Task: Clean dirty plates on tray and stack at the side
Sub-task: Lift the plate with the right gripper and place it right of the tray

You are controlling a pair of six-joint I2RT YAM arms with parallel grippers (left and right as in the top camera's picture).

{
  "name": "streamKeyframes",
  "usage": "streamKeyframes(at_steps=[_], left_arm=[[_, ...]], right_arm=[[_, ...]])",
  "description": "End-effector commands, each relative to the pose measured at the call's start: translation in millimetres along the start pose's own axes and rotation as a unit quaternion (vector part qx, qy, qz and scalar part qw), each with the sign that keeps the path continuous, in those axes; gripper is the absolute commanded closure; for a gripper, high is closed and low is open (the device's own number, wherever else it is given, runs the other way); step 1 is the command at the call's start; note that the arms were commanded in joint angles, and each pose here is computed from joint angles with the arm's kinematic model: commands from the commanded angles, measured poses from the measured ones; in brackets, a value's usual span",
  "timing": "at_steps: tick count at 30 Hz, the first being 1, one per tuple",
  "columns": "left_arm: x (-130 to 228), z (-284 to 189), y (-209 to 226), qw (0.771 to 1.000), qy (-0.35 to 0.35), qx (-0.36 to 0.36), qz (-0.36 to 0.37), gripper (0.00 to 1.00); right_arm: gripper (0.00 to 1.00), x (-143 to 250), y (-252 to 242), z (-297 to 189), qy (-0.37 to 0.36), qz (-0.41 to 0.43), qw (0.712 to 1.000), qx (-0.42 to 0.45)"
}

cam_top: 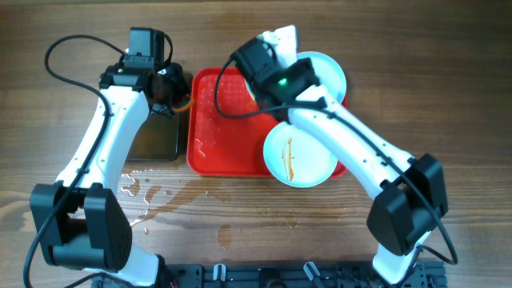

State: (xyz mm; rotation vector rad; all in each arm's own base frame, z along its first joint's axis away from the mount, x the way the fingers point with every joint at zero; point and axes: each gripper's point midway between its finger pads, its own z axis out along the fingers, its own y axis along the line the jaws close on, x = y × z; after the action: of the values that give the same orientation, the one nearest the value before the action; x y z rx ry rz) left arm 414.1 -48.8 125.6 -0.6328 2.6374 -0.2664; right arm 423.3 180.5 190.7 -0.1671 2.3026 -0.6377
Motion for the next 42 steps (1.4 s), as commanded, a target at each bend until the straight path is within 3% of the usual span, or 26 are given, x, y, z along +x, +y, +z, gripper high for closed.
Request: streamKeyframes(at_steps=[1, 8, 12, 17, 24, 29, 35, 36, 38, 40, 42], left_arm=[[-1, -3, -3, 1.0, -0.003, 0.007, 0.006, 0.96], [1, -2, -5, 1.0, -0.003, 0.009, 0.01, 0.96], [8, 5, -25, 0.999, -0.004, 0.022, 0.031, 0.96], [28, 39, -53, 0.997, 0.014, 0.032, 0.067, 0.96], [46, 63, -85, 0.993, 0.013, 0.055, 0.101, 0.96], [43, 62, -92, 0.992, 0.003, 0.065, 0.104, 0.96], [43, 62, -92, 0.992, 0.003, 0.065, 0.104, 0.96], [43, 62, -92, 0.992, 0.002, 0.065, 0.104, 0.96], [43, 62, -93, 0.992, 0.002, 0.066, 0.104, 0.96], [42, 62, -93, 0.992, 0.001, 0.066, 0.104, 0.96], [43, 62, -92, 0.992, 0.003, 0.065, 0.104, 0.96]], right_arm=[[0.96, -12, -20, -18, -0.05, 0.001, 0.995, 0.081], [0.96, -12, -24, -21, -0.058, 0.038, 0.993, 0.093], [0.96, 5, -27, 11, 0.037, 0.087, 0.995, -0.029], [0.96, 22, -110, 67, 0.134, 0.22, 0.957, -0.136], [0.96, 117, -218, 150, 0.249, 0.401, 0.874, -0.118], [0.96, 194, -217, 178, 0.301, 0.461, 0.829, -0.102], [0.95, 238, -191, 178, 0.341, 0.455, 0.817, -0.101], [0.87, 239, -191, 177, 0.342, 0.454, 0.817, -0.101], [0.59, 231, -184, 174, 0.337, 0.442, 0.82, -0.137], [0.57, 199, -165, 156, 0.323, 0.428, 0.808, -0.244], [0.57, 168, -159, 132, 0.296, 0.388, 0.82, -0.298]])
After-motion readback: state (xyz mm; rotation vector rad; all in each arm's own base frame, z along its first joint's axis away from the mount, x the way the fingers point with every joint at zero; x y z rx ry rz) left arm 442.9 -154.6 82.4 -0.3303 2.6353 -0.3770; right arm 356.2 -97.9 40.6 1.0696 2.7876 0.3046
